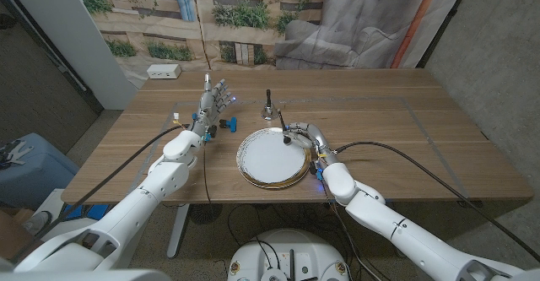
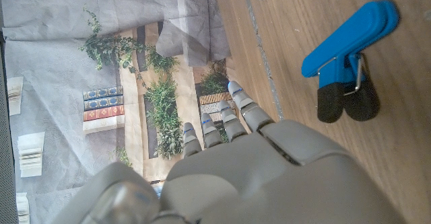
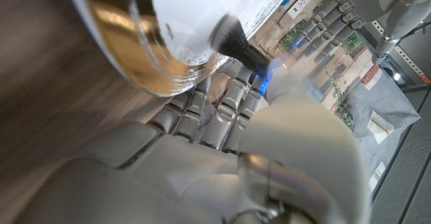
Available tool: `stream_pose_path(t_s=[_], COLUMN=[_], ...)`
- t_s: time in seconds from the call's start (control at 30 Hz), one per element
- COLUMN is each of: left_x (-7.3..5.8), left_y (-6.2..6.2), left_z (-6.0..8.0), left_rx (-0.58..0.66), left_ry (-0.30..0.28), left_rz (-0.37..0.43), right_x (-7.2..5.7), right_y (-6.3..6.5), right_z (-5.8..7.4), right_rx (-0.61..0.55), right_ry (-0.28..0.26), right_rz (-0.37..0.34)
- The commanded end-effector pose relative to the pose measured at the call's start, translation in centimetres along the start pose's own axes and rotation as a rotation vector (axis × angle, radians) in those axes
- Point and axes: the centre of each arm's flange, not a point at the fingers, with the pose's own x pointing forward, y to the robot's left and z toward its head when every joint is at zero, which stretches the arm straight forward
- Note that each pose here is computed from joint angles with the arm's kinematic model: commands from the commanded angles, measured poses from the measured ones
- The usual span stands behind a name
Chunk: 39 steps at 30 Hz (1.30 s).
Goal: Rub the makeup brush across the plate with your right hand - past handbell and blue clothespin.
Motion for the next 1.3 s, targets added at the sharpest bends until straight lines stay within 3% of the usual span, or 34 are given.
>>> stream_pose_path(t_s=[0.03, 0.5, 1.3], left_x=[0.0, 0.0, 0.0], left_y=[0.0, 0.0, 0.0], left_z=[0.0, 0.0, 0.0], left_rx=[0.0, 0.0, 0.0], left_ry=[0.0, 0.0, 0.0], left_rz=[0.0, 0.0, 0.0], right_x=[-0.5, -1.6, -2.9], right_y=[-0.4, -0.8, -1.2], right_z=[-0.2, -0.7, -0.1], right_rx=[-0.01, -0.001, 0.003], right_ry=[0.011, 0.037, 0.026], right_rz=[-0.004, -0.03, -0.053])
